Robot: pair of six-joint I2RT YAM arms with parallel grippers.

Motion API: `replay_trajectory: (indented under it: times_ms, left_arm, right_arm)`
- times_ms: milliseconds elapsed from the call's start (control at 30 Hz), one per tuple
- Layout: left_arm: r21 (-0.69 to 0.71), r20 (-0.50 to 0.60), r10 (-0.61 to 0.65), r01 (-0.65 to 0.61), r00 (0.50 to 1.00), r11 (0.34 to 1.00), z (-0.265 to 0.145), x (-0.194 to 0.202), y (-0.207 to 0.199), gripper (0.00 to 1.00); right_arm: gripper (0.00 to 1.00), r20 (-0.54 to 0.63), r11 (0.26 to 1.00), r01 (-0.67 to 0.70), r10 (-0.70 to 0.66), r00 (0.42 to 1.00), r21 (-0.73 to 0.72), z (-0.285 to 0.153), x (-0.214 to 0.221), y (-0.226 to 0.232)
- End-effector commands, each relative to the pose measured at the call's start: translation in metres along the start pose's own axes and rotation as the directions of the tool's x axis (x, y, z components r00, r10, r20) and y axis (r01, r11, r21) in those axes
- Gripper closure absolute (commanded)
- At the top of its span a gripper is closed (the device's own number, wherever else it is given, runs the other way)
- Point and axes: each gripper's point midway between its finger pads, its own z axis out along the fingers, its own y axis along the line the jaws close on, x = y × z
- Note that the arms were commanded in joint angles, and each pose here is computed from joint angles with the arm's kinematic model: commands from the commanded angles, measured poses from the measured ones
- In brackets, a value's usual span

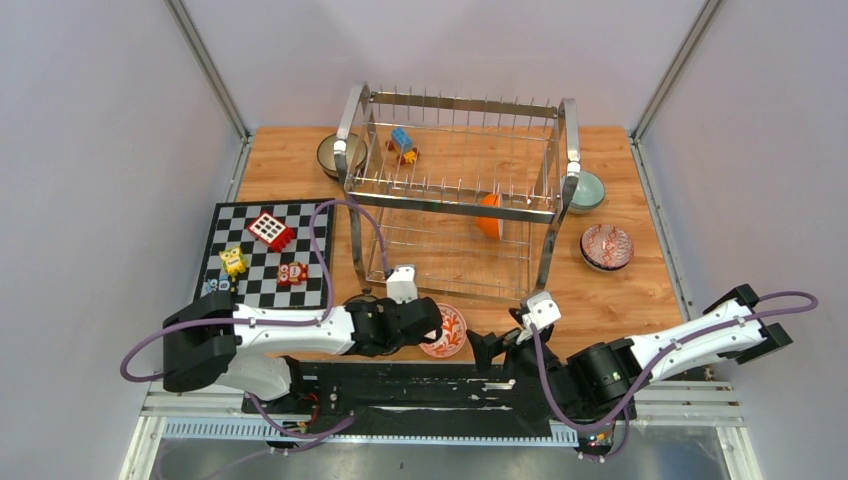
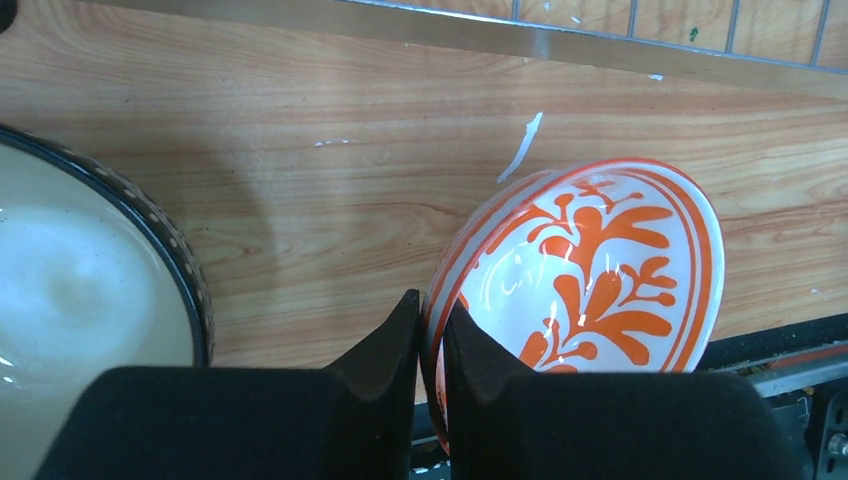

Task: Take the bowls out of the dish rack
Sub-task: Place the bowl at the center of the board.

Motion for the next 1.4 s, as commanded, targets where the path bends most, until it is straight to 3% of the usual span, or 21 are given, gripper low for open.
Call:
replay_trajectory:
  times_ms: [0, 300, 533, 700, 867, 1133, 1367]
  left_arm:
    - [0.026, 0.006, -0.024, 0.024, 1.0, 0.999, 0.005, -0.003, -0.008, 0.79]
    - [0.032, -0.017, -0.002, 0.002, 1.0, 0.999, 0.003, 0.001, -0.007, 0.57]
    - [0.051, -0.024, 0.016, -0.014, 1.0, 0.999, -0.015, -0.004, 0.0, 0.3]
    - [0.093, -0.008, 0.004, -0.003, 1.0, 0.996, -0.041, -0.015, 0.008, 0.12]
    - [0.121, 0.042, 0.022, -0.027, 0.999, 0.992, -0.062, -0.031, 0.019, 0.09]
    - [0.155, 0.065, 0.093, -0.102, 0.994, 0.983, -0.079, -0.035, 0.032, 0.09]
    - [0.227, 0.136, 0.019, -0.05, 0.991, 0.973, -0.098, -0.045, 0.047, 0.1]
  right_arm:
    - [0.01, 0.011, 1.0, -0.012, 0.012, 1.0, 0.002, -0.002, -0.008, 0.0]
    - [0.01, 0.001, 1.0, 0.003, -0.003, 1.0, -0.025, -0.005, -0.027, 0.014]
    - [0.01, 0.011, 0.991, 0.134, -0.133, 0.991, -0.021, -0.008, -0.053, 0.021]
    - [0.03, 0.01, 0.99, 0.141, -0.141, 0.99, -0.029, -0.016, -0.079, 0.011]
    - [0.06, -0.002, 0.992, 0.126, -0.126, 0.992, 0.006, -0.012, -0.077, -0.008]
    - [0.12, -0.225, 0.983, 0.164, -0.142, 0.964, 0.084, 0.03, -0.033, -0.019]
    - [0.11, -0.335, 0.961, 0.238, -0.179, 0.925, 0.143, 0.07, 0.005, -0.019]
